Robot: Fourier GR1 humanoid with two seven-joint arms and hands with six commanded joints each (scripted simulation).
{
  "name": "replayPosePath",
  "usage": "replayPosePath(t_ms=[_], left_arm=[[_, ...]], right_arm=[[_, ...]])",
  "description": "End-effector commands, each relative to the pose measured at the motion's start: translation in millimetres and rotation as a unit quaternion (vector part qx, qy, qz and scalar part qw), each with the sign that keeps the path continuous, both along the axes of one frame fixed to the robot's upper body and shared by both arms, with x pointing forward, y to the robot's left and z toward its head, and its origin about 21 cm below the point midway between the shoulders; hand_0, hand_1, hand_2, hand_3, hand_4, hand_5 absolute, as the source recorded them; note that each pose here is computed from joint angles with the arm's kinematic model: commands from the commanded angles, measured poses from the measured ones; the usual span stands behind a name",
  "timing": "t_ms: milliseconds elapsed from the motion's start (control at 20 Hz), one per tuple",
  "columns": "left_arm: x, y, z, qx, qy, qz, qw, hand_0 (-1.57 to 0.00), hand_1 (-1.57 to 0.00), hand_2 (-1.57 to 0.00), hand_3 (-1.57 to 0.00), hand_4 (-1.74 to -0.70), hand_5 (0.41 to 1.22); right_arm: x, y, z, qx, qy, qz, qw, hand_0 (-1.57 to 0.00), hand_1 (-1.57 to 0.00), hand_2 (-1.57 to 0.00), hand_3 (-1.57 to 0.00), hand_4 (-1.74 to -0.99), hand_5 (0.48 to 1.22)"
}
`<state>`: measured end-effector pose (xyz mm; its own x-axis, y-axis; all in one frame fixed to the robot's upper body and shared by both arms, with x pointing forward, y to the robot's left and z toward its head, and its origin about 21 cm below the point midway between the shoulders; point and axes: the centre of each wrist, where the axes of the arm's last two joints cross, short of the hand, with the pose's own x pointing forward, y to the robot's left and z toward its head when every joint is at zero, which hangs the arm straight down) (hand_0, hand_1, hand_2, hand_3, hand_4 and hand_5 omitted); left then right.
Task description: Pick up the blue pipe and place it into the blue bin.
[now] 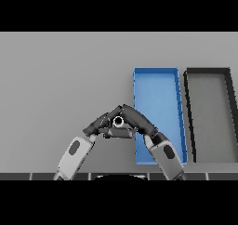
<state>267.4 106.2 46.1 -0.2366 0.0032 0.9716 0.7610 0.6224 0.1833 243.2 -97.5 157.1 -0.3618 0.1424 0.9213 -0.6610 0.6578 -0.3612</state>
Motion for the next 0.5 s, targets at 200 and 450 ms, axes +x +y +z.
replayPosePath(t_ms=[200,450], left_arm=[[-2.2,-3.8,-2.6,-0.014,-0.012,0.0,1.0,-1.57,-1.57,-1.55,-1.43,-1.73,1.221],[-3.9,-0.4,-0.2,-0.008,-0.015,0.005,1.0,-1.57,-1.57,-1.57,-1.26,-1.73,1.221]], right_arm=[[-6.0,3.9,-1.3,0.007,-0.005,0.007,1.0,-1.51,-1.51,-1.51,-1.48,-1.488,1.129],[-7.0,6.4,-4.1,0.04,0.017,0.005,0.999,-1.55,-1.55,-1.55,-1.54,-1.495,1.191]])
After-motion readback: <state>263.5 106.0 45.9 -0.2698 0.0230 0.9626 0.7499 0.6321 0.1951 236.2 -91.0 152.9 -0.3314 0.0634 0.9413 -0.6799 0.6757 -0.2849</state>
